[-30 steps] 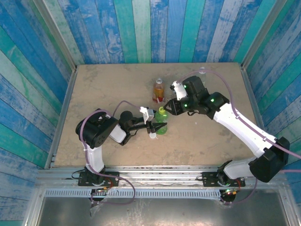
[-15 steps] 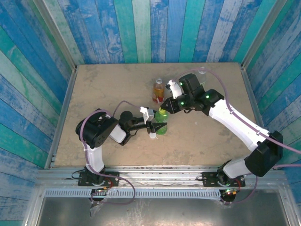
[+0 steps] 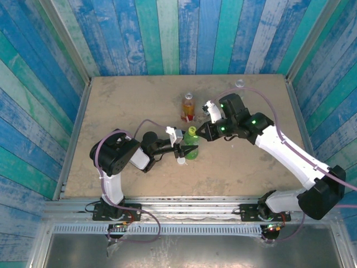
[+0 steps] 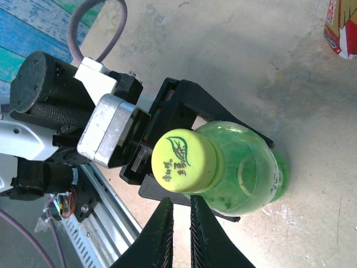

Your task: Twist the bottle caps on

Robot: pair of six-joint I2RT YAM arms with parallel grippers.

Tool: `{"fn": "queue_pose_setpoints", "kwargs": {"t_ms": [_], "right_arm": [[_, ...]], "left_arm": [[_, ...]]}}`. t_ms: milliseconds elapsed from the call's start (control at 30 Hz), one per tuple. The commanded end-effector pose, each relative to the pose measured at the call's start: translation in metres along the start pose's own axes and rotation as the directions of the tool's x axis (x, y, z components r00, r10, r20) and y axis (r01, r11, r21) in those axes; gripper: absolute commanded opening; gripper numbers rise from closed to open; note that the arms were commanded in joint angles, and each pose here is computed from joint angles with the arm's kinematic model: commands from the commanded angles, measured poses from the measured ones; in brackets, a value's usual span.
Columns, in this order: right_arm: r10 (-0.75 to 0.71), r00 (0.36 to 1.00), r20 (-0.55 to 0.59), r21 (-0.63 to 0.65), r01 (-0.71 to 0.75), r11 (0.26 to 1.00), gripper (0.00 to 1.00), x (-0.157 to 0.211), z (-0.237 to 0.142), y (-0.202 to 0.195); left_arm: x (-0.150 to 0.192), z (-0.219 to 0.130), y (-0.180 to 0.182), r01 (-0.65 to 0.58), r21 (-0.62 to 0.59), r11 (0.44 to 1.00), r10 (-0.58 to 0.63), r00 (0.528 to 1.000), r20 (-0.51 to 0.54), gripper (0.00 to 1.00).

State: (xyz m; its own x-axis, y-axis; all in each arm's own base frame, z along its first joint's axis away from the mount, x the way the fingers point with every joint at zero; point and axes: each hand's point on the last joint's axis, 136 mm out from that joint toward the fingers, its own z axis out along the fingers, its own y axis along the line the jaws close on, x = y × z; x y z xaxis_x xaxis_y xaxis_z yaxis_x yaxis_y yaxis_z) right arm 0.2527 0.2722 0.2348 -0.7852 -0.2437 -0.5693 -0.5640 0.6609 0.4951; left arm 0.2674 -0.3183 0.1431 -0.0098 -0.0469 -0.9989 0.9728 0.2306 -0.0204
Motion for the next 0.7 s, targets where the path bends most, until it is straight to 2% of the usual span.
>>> {"fn": "queue_pose_setpoints", "kwargs": {"t_ms": [0, 100, 233, 400, 533, 667], "right_arm": [[-0.007, 0.999, 0.047, 0.013, 0.006, 1.000, 0.17, -0.014, -0.010, 0.001], [-0.013, 0.998, 0.055, 0.010, 0.012, 1.000, 0.24, -0.025, -0.004, -0.001], [-0.030, 0.999, 0.022, -0.018, 0.031, 0.999, 0.25, -0.031, 0.009, 0.001], [-0.026, 1.000, -0.015, -0.038, 0.026, 0.999, 0.20, -0.024, 0.015, 0.001], [0.004, 1.000, -0.028, -0.052, -0.005, 0.999, 0.15, -0.005, 0.010, 0.001], [0.040, 0.998, -0.045, -0.139, -0.046, 0.989, 0.14, 0.015, 0.007, 0.012]], "left_arm": [[0.026, -0.003, 0.003, 0.055, -0.027, 0.998, -0.056, 0.996, -0.064, 0.63], [0.026, -0.003, 0.003, 0.055, -0.027, 0.998, -0.057, 0.996, -0.064, 0.63], [0.026, -0.003, 0.003, 0.051, -0.028, 0.998, -0.052, 0.997, -0.065, 0.63], [0.025, -0.003, 0.004, 0.047, -0.031, 0.998, -0.049, 0.997, -0.063, 0.63], [0.025, -0.004, 0.004, 0.047, -0.037, 0.998, -0.049, 0.997, -0.060, 0.63], [0.025, -0.003, 0.005, 0.054, -0.037, 0.998, -0.056, 0.997, -0.060, 0.63]]}}
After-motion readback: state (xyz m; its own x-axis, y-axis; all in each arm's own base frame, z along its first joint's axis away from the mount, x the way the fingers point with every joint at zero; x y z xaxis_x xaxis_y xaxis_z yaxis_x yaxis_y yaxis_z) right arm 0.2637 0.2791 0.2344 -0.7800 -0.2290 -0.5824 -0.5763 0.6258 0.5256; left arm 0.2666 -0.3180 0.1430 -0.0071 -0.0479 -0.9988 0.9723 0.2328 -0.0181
